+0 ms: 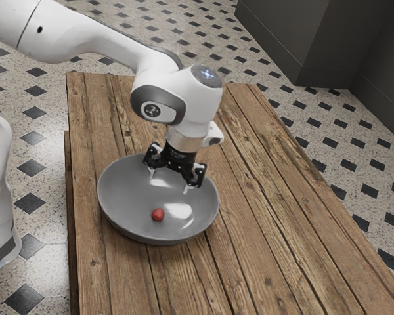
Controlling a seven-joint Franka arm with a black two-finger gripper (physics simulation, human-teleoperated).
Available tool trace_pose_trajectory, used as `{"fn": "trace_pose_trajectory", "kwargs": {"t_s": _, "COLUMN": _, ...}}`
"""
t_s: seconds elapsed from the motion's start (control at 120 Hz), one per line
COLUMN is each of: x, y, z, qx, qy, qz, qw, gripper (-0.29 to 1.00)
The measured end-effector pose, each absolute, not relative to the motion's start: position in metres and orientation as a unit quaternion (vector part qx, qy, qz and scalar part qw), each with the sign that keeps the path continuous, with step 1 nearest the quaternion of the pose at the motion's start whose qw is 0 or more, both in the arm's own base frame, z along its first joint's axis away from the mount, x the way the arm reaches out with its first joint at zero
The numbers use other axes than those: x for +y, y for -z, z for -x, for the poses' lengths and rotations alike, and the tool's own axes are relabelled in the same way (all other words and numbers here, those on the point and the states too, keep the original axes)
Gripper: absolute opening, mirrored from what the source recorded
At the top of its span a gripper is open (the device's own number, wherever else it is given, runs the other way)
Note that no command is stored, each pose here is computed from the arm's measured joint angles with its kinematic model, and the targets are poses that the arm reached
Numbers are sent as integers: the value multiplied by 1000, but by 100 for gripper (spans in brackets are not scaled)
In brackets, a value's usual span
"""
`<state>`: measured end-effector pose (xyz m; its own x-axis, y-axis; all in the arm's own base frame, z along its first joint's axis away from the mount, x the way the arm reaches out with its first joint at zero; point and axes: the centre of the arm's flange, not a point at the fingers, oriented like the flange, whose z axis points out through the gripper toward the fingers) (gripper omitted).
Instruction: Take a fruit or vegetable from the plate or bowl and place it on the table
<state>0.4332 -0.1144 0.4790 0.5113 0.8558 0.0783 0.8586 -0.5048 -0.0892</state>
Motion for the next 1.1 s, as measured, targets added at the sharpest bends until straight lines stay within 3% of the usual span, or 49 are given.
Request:
{"fn": "trace_pose_trajectory", "kwargs": {"t_s": 0.217, "x": -151, "y": -487, "z": -407, "qx": -413, "qy": 57, "qz": 909, "qw": 24, "gripper": 70}}
{"fn": "trace_pose_trajectory", "kwargs": {"t_s": 0.483, "x": -168, "y": -481, "z": -395, "qx": -373, "qy": 53, "qz": 926, "qw": -3, "gripper": 70}}
{"fn": "trace_pose_trajectory", "kwargs": {"t_s": 0.758, "x": -146, "y": -462, "z": -376, "qx": -384, "qy": 41, "qz": 922, "qw": -9, "gripper": 70}}
{"fn": "trace_pose_trajectory", "kwargs": {"t_s": 1.1, "x": -142, "y": -437, "z": -392, "qx": -380, "qy": 20, "qz": 925, "qw": -14, "gripper": 69}}
